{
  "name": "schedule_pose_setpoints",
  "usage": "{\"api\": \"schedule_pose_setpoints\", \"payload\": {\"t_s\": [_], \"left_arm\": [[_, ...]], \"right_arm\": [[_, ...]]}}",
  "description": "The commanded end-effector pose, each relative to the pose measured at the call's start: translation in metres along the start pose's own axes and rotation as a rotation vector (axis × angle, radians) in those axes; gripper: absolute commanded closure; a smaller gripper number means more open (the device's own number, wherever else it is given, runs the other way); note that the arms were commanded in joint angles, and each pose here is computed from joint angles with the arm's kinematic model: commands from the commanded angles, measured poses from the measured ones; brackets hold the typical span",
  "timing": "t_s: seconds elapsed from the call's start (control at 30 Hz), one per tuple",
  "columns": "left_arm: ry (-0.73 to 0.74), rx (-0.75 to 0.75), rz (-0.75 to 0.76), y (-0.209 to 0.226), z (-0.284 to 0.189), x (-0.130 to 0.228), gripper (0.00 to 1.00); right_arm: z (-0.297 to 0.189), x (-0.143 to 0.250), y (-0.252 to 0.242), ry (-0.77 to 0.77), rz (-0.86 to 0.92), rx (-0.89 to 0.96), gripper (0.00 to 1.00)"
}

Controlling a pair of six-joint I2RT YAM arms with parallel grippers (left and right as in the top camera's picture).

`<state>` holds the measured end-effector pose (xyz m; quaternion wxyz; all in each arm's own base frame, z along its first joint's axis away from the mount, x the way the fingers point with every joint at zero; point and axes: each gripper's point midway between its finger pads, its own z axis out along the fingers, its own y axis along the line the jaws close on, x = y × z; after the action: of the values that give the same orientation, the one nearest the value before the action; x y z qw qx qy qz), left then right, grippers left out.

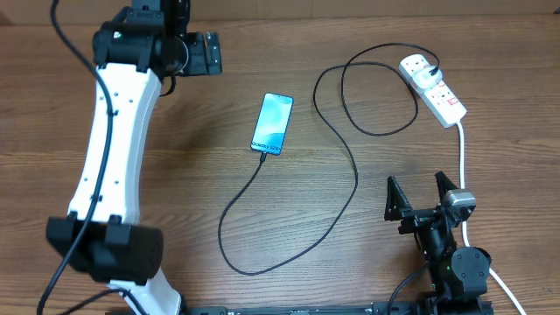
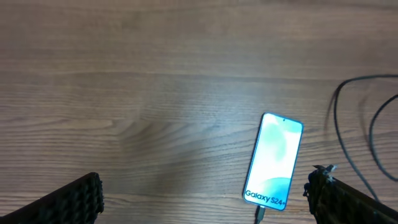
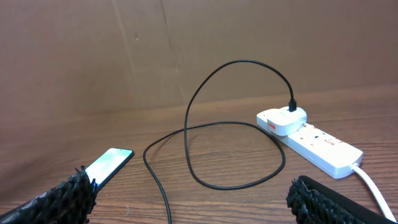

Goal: Plug charger to phone and switch on socket

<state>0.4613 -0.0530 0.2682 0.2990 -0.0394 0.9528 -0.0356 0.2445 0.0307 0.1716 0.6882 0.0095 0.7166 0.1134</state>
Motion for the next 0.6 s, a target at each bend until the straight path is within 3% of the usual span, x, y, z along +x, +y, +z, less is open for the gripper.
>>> {"api": "schedule_pose_setpoints", "payload": {"t_s": [0.0,0.57], "left_arm": [[-0.052,-0.001,0.022,0.0,-0.024,-0.002,0.0],[-0.101,0.009,0.02,0.004,-0.056,0.012,0.0]], "right_arm": [[0.0,0.001,-0.001,-0.007,-0.002,0.003,0.0],[0.0,0.001,-0.001,-0.007,-0.002,0.003,0.0]]}}
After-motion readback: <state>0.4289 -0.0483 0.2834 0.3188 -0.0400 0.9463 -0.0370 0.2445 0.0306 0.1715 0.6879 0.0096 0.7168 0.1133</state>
